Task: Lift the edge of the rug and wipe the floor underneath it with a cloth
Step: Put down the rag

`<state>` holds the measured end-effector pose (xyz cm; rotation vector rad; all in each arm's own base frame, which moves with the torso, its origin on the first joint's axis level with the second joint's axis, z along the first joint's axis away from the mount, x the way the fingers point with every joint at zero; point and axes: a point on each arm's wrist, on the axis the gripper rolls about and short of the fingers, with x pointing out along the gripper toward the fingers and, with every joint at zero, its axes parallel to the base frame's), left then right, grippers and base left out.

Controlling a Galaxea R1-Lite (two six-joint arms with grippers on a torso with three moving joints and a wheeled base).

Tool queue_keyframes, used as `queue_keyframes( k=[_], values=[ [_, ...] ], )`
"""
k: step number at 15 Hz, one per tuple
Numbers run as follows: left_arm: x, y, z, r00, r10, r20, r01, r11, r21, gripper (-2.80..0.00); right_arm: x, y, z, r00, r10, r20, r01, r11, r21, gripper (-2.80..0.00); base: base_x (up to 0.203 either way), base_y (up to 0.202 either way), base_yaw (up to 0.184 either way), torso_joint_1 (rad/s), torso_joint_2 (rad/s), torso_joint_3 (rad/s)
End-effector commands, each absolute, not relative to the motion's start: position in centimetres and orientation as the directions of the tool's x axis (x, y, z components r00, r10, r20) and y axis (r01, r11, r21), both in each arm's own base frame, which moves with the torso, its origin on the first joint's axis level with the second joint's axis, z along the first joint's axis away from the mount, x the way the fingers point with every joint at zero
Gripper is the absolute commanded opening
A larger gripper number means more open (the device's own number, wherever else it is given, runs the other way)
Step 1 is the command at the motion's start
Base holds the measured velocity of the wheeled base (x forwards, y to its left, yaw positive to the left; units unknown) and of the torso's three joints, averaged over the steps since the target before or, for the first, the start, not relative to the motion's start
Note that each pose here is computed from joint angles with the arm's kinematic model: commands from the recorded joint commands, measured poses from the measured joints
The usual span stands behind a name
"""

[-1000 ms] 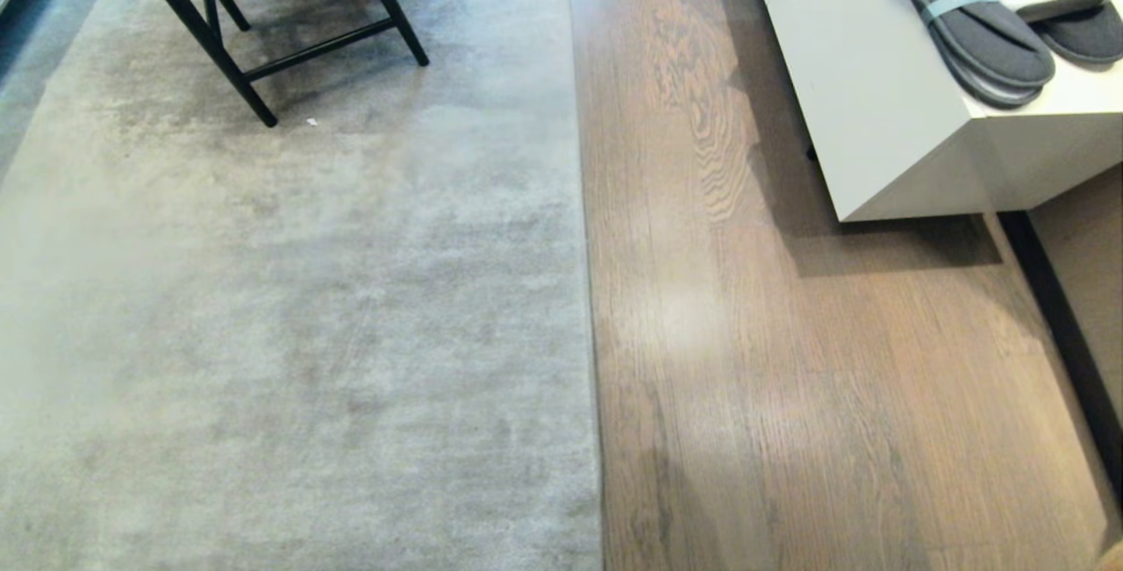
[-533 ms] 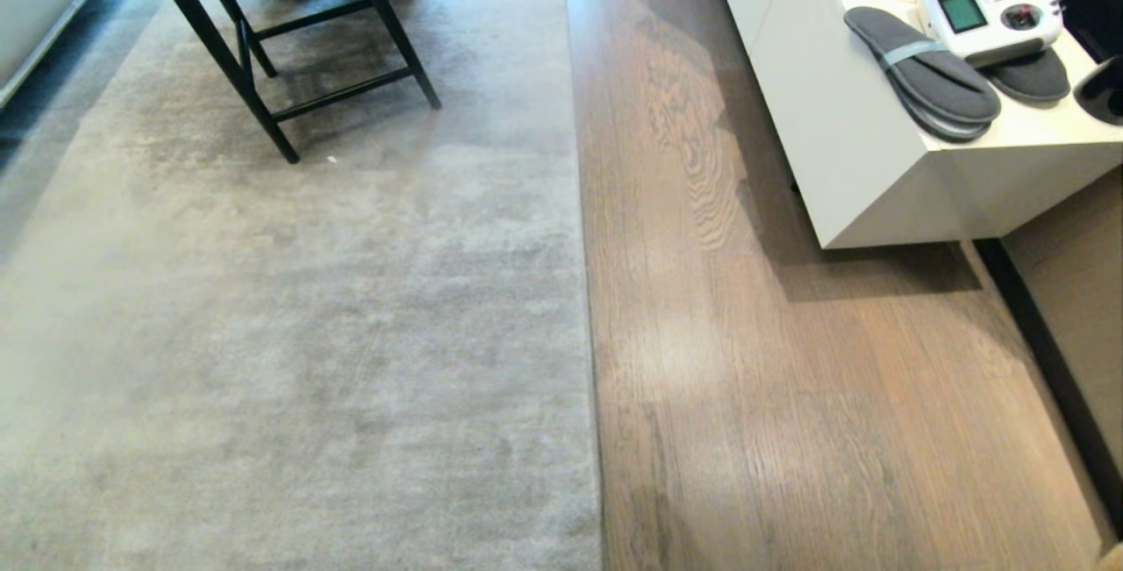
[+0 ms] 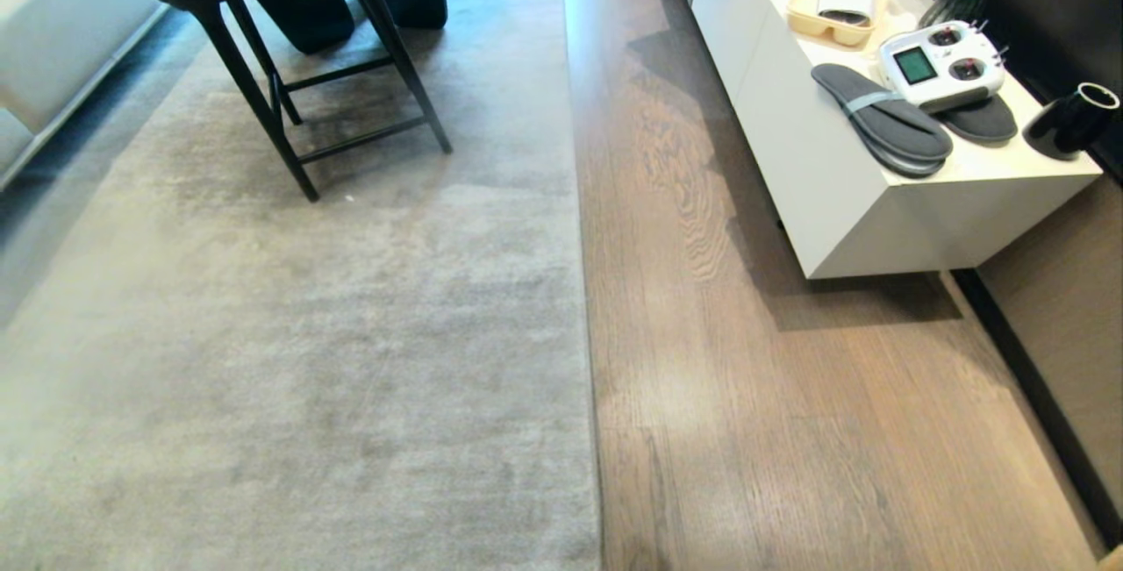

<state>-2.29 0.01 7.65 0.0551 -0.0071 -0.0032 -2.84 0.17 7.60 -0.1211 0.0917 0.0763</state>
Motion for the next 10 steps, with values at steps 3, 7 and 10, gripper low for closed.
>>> queue_keyframes(
  k=[3, 7, 10],
  values=[
    [-2.29, 0.01, 7.65, 1.0, -0.003, 0.008, 0.003, 0.998, 0.055, -2.8, -2.83, 0.17, 7.6, 0.993, 0.071, -0.098, -0.082, 0.99, -0.118, -2.8, 0.0, 0.0, 0.0, 0.001, 0.0, 0.204],
    [-2.29, 0.01, 7.64, 1.0, -0.003, 0.006, 0.003, 0.998, 0.055, -2.8, -2.83, 0.18, 7.6, 0.993, 0.072, -0.098, -0.083, 0.99, -0.118, -2.8, 0.0, 0.0, 0.0, 0.003, 0.0, 0.198],
    [-2.29, 0.01, 7.64, 1.0, -0.003, 0.006, 0.003, 0.998, 0.055, -2.8, -2.83, 0.18, 7.59, 0.993, 0.071, -0.099, -0.083, 0.99, -0.118, -2.8, 0.0, 0.0, 0.0, 0.001, 0.0, 0.205]
  ],
)
